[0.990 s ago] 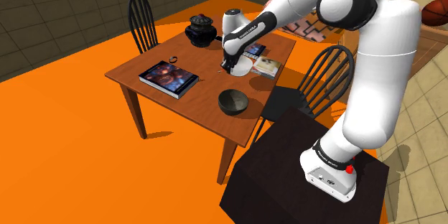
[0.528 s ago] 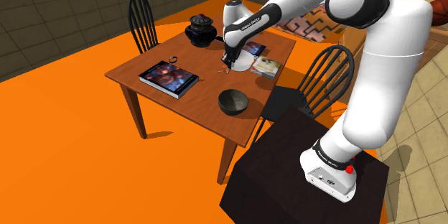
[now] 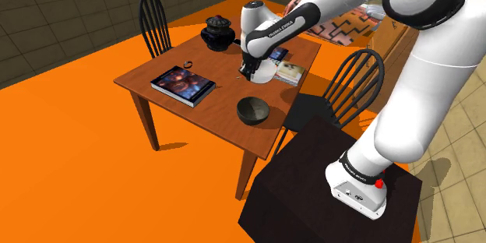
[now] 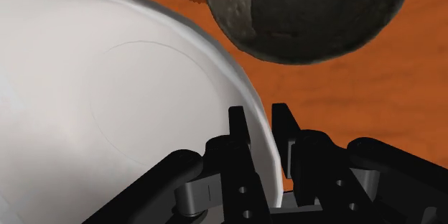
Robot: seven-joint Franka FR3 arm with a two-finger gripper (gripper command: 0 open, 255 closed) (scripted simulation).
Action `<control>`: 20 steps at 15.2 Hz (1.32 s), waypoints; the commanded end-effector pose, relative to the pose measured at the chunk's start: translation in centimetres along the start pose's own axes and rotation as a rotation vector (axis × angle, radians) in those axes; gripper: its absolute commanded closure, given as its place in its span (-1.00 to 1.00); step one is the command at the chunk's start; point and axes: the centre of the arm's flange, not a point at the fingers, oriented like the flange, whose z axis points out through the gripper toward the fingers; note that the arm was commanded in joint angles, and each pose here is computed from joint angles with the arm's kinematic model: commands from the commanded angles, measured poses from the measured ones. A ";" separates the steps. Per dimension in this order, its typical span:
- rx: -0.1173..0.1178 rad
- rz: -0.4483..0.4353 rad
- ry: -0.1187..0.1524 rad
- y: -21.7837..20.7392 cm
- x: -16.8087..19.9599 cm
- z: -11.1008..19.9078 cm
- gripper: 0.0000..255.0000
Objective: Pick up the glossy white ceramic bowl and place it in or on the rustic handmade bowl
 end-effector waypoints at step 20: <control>0.000 0.001 0.001 -11.5 -8.5 2.7 1.00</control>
